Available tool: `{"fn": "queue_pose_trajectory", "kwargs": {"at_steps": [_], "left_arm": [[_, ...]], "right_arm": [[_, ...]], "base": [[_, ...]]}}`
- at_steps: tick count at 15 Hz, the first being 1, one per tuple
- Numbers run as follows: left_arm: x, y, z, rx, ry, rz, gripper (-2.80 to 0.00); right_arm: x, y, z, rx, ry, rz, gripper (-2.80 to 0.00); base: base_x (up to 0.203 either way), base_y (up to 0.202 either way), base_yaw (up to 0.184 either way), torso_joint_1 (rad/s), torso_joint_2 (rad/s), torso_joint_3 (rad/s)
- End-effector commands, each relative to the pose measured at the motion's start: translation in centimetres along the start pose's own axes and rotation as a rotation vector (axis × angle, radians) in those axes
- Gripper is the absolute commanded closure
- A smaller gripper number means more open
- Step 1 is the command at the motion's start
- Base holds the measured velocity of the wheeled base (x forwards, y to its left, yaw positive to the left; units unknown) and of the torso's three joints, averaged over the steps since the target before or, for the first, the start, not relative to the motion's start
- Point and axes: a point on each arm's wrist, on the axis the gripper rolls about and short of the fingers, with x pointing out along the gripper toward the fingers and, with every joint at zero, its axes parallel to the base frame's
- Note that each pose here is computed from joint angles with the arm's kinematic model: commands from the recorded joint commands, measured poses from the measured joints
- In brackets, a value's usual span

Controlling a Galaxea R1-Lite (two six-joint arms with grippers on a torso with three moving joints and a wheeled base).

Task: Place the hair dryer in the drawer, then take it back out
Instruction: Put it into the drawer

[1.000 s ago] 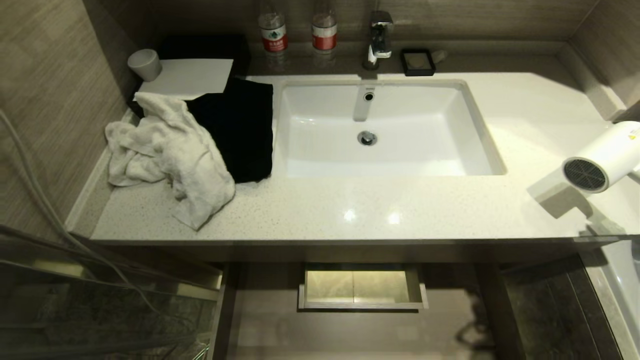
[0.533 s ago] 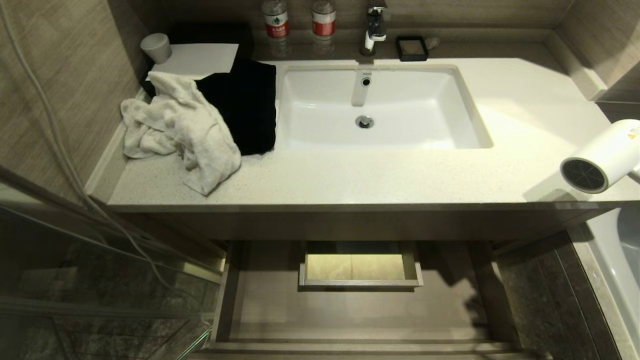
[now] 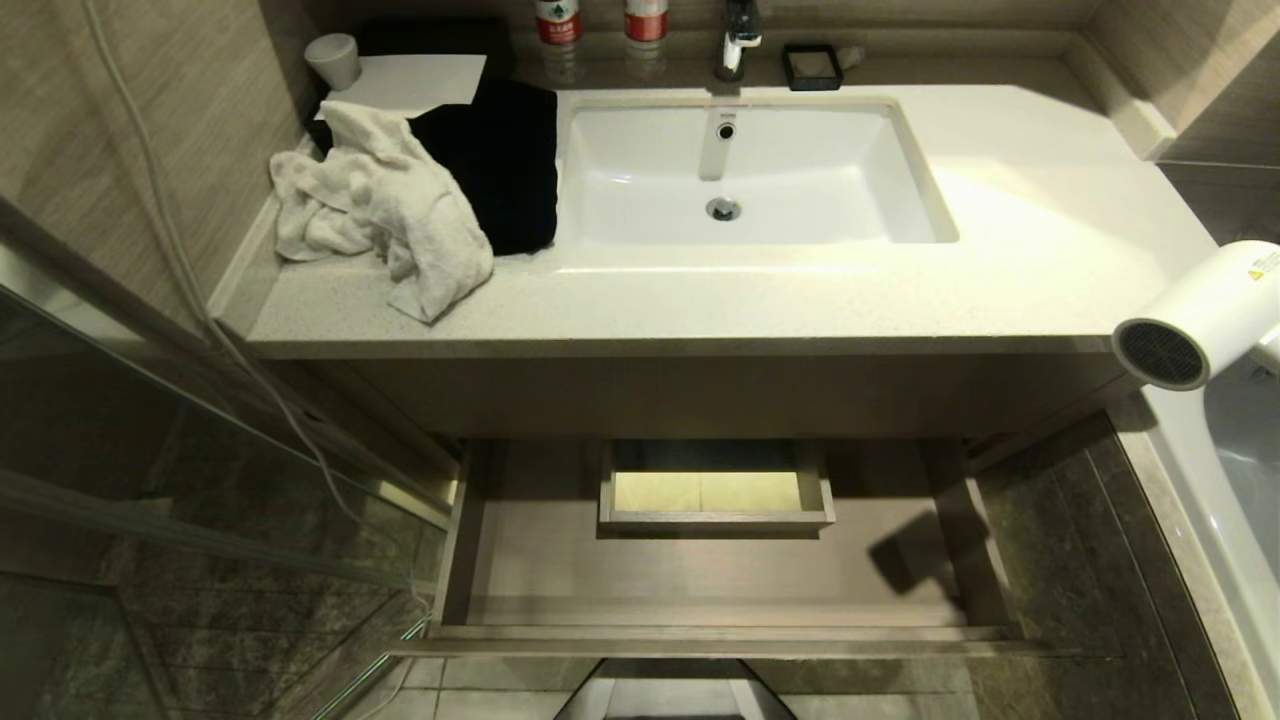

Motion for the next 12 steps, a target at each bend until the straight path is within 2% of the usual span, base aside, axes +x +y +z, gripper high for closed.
{"fn": "queue_pose_trajectory", "kwargs": {"at_steps": [1,6,12], "left_arm": [[0.0,0.0,0.0,0.000,-0.002,0.000,0.00],[0.0,0.0,0.0,0.000,-0.001,0.000,0.00],[0.0,0.0,0.0,0.000,-0.002,0.000,0.00]], "right_arm": [[0.0,0.1,0.0,-0.002,-0.001,0.003,0.00],[0.0,0.2,-0.3,-0.001,0.009,0.007,0.00],[-0.4,1.0,-1.1,0.000,0.004,0.007,0.00]], "base": [[0.000,0.000,0.000,-0.193,-0.10,-0.286],[0.000,0.000,0.000,-0.172,-0.13,-0.298],[0.000,0.000,0.000,-0.154,0.20,0.039]]}}
